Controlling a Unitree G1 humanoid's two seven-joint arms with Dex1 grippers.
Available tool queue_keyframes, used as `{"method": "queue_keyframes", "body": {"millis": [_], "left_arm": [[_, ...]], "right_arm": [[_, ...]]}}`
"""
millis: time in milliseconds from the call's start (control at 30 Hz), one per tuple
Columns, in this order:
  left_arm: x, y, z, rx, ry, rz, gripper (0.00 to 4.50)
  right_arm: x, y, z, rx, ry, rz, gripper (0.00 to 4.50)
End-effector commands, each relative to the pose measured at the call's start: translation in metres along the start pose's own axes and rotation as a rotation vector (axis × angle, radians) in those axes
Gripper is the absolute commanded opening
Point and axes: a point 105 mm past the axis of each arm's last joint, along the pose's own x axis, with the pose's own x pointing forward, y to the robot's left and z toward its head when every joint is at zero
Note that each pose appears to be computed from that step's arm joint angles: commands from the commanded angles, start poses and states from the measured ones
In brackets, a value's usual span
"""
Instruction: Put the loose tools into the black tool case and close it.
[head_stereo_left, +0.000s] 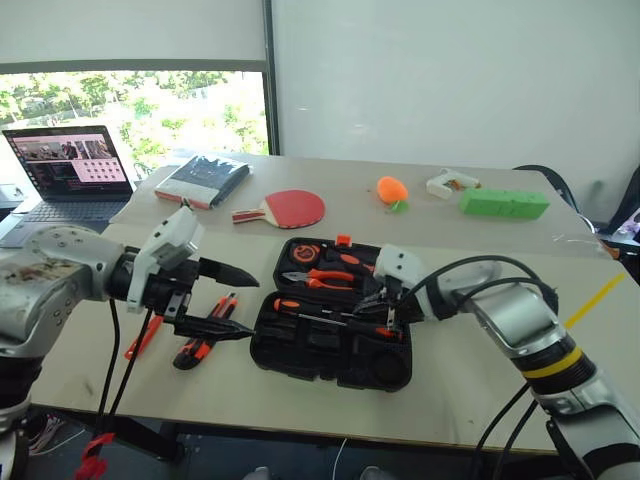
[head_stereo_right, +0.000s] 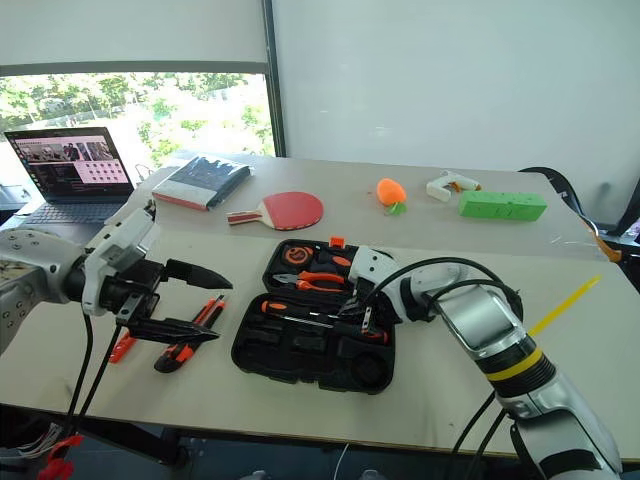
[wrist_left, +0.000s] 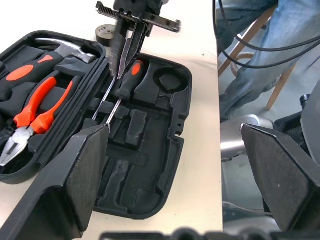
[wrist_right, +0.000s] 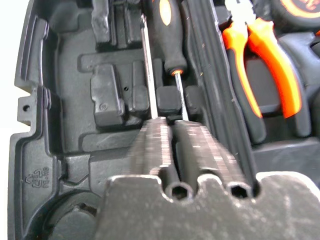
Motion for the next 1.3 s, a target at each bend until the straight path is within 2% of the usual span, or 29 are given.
{"method": "queue_keyframes", "body": {"millis": [33,567,933,1100,1200,1300], "left_arm": [[-0.003,0.000,0.008,0.046,-0.003,0.007,4.50],[-0.004,0.001,0.007,0.051,0.006,0.018,4.50],[-0.002,0.002,0.005,0.050,0.006,0.014,4.50],[-0.002,0.005,-0.003,0.021,0.012,0.030,4.50],[-0.005,0.010,-0.016,-0.012,0.031,0.082,4.50],[-0.013,0.016,-0.029,-0.058,0.044,0.172,4.50]], "right_arm": [[-0.001,0.000,0.003,-0.028,-0.013,-0.007,0.04],[0.024,0.011,-0.023,-0.032,0.053,0.022,0.04],[0.036,0.006,-0.034,-0.024,0.074,0.008,0.04],[0.018,0.002,-0.004,-0.005,-0.060,0.002,0.04],[-0.017,-0.003,0.030,0.031,-0.224,-0.029,0.04],[-0.056,0.010,0.049,0.044,-0.324,0.019,0.84]]}}
